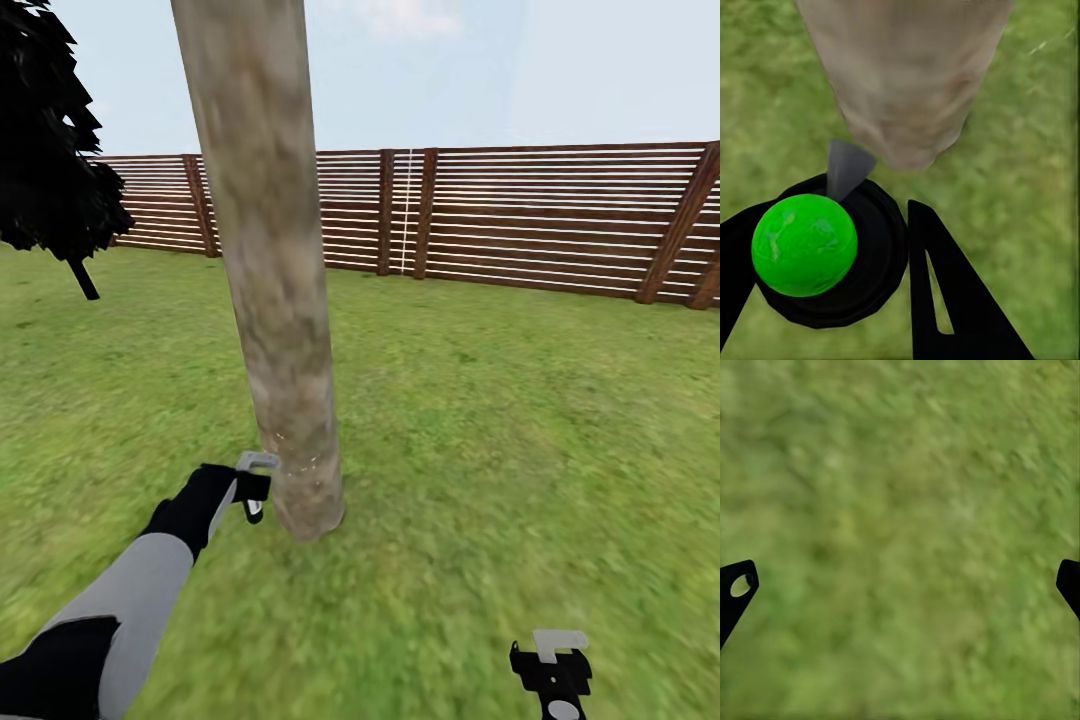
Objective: In the garden, pick up the pesticide atomizer on the floor and spray pesticide onto both trees until each tree trunk is fully covered.
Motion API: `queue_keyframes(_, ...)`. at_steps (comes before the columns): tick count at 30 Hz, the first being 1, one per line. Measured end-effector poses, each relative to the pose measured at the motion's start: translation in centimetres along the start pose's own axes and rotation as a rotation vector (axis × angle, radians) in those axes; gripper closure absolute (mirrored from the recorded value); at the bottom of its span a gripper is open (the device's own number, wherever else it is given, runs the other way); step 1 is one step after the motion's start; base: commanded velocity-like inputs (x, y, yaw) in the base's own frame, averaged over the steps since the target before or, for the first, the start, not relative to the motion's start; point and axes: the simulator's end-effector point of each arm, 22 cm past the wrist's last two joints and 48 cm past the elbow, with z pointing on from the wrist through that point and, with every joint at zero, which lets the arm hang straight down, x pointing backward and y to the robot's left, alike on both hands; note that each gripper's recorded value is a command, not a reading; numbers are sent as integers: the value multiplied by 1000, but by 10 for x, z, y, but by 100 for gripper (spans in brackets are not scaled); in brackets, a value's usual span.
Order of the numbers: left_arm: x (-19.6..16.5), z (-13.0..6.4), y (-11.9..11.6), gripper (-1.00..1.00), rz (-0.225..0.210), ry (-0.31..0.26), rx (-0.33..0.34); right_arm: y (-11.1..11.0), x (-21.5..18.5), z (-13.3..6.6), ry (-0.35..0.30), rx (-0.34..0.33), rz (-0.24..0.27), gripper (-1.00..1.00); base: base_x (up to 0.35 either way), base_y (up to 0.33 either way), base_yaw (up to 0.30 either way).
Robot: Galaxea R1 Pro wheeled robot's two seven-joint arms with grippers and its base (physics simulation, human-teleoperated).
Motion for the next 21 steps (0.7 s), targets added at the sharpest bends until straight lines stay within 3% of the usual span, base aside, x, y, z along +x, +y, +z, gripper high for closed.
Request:
queue_keyframes(3,-1,-1,3,100,0,-1,-5,-1,-1,0,-1,2,1,-100,-35,0,-152)
queue_keyframes(9,-4,-4,0,100,-3,-7,1,-2,-3,0,-7,4,3,-100,-256,0,-204)
queue_keyframes(16,-10,-5,-13,100,-1,-15,19,-2,-5,-1,-9,3,4,-100,-25,0,-24)
queue_keyframes(19,-32,-10,-25,100,2,-40,33,-1,-5,-1,-9,3,4,-100,0,0,0)
queue_keyframes(21,-38,-13,-20,100,-2,-28,26,-1,-5,-1,-9,3,5,-100,0,0,0)
